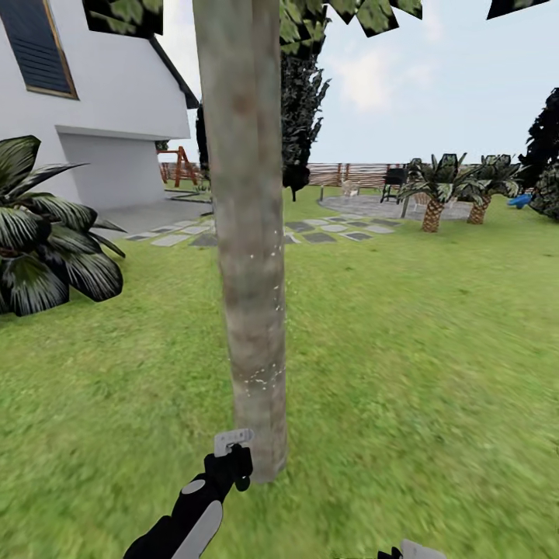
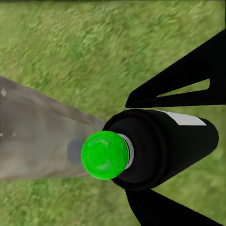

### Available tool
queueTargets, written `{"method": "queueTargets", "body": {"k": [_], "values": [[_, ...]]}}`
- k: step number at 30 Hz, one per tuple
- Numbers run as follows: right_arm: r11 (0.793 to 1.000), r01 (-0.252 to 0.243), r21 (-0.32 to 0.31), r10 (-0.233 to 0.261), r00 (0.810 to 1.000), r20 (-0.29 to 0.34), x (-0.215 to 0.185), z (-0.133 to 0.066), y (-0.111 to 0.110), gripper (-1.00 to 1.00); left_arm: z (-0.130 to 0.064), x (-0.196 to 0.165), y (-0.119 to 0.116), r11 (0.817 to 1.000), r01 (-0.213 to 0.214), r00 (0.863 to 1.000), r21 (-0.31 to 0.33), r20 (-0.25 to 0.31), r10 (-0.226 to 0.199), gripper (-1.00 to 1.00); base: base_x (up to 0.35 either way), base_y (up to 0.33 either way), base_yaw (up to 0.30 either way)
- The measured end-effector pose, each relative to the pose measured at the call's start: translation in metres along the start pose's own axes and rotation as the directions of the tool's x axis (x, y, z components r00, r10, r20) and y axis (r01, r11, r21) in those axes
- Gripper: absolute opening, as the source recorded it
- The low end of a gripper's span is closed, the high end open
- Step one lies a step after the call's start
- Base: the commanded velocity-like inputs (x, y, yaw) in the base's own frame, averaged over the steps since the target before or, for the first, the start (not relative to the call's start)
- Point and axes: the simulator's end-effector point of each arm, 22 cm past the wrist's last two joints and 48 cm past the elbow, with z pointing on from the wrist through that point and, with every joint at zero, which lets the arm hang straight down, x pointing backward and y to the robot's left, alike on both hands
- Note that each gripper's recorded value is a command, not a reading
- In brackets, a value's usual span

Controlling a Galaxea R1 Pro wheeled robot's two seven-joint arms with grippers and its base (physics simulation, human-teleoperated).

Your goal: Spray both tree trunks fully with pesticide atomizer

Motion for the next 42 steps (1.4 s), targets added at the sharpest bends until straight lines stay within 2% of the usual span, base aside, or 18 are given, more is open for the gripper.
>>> {"method": "queueTargets", "body": {"k": [14,28,42], "values": [[1.000,0.000,0.000,0.000,1.000,0.000,0.0001,0.0001,0.0000,-1.00,0.0003,-0.0002,0.0007,1.000,0.000,1.000,-0.001,0.001,0.000,-1.00,-0.066,0.332,-0.245],[1.000,0.000,0.000,0.000,1.000,0.000,-0.0002,0.0002,0.0001,-1.00,0.0002,-0.0002,-0.0001,1.000,0.001,1.000,0.000,0.001,-0.001,-1.00,-0.126,0.323,-0.146],[1.000,0.000,0.000,0.000,1.000,0.000,0.0001,-0.0001,0.0000,-1.00,-0.0001,-0.0002,-0.0001,1.000,0.001,1.000,0.000,0.001,-0.001,-1.00,0.078,0.335,-0.246]]}}
